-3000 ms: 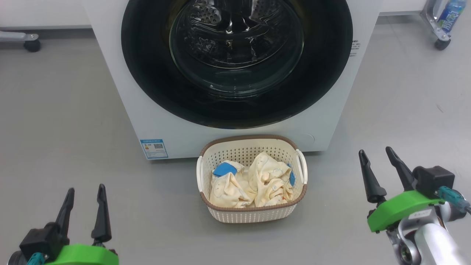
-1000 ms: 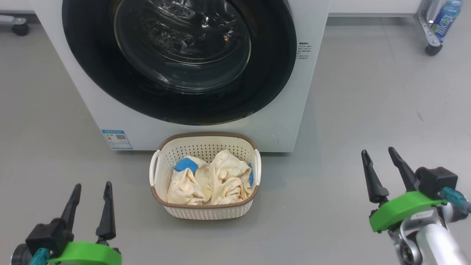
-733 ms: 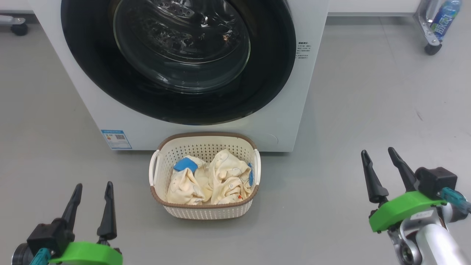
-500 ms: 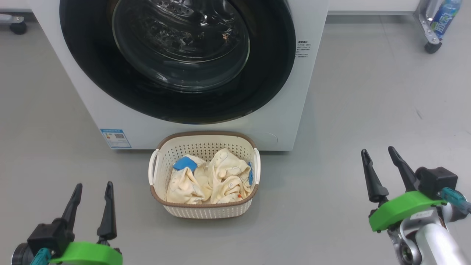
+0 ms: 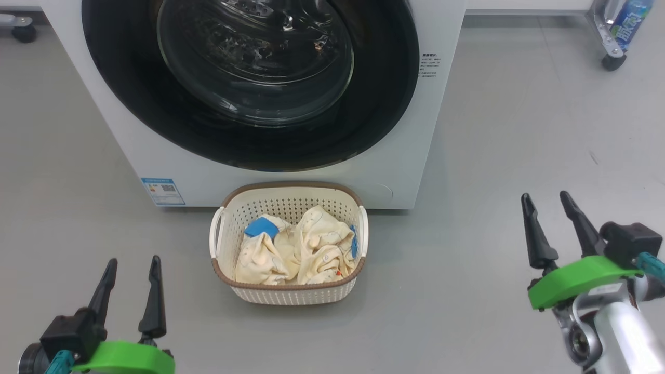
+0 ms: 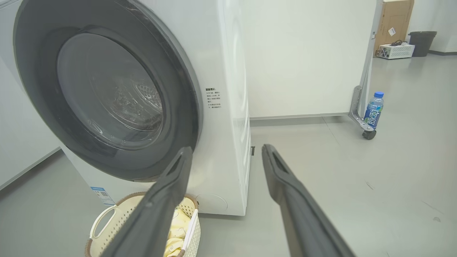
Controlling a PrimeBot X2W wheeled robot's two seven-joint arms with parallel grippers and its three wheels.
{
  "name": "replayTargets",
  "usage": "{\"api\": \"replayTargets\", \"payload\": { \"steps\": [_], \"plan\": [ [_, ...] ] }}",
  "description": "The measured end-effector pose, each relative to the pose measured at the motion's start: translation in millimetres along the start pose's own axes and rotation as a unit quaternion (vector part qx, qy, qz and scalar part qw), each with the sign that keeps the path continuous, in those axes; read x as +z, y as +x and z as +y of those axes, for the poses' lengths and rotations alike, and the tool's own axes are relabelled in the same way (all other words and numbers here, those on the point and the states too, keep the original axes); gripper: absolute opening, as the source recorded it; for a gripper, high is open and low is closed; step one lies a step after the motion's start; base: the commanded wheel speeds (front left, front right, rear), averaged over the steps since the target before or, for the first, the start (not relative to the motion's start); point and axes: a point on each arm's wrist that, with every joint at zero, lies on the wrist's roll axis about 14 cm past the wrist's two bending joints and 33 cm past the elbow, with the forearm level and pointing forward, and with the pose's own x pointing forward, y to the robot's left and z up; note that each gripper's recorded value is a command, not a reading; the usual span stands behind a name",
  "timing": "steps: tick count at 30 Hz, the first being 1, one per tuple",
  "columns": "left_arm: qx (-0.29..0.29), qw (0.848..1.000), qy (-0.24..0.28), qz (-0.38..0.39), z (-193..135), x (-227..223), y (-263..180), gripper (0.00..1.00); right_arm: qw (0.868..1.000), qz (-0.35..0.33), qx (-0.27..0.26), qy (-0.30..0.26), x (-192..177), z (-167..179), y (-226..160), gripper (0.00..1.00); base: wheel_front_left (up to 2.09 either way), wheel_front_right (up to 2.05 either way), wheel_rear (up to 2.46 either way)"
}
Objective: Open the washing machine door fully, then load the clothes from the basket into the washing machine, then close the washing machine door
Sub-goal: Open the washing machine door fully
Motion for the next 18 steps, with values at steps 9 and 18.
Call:
{"api": "replayTargets", "payload": {
  "steps": [9, 18],
  "plan": [
    [0.004, 1.000, 0.001, 0.004, 1.2, -2.9, -1.9, 1.00, 0.992, -0.091, -0.028, 0.081, 57.4, -17.8, 30.3, 0.11, 0.00, 0.00, 0.00],
    [0.011, 1.000, 0.001, 0.013, 5.6, -8.5, -6.0, 1.00, 0.958, -0.194, -0.048, 0.208, 135.7, -46.3, 71.8, 0.00, 0.00, 0.00, 0.00]
  ]
}}
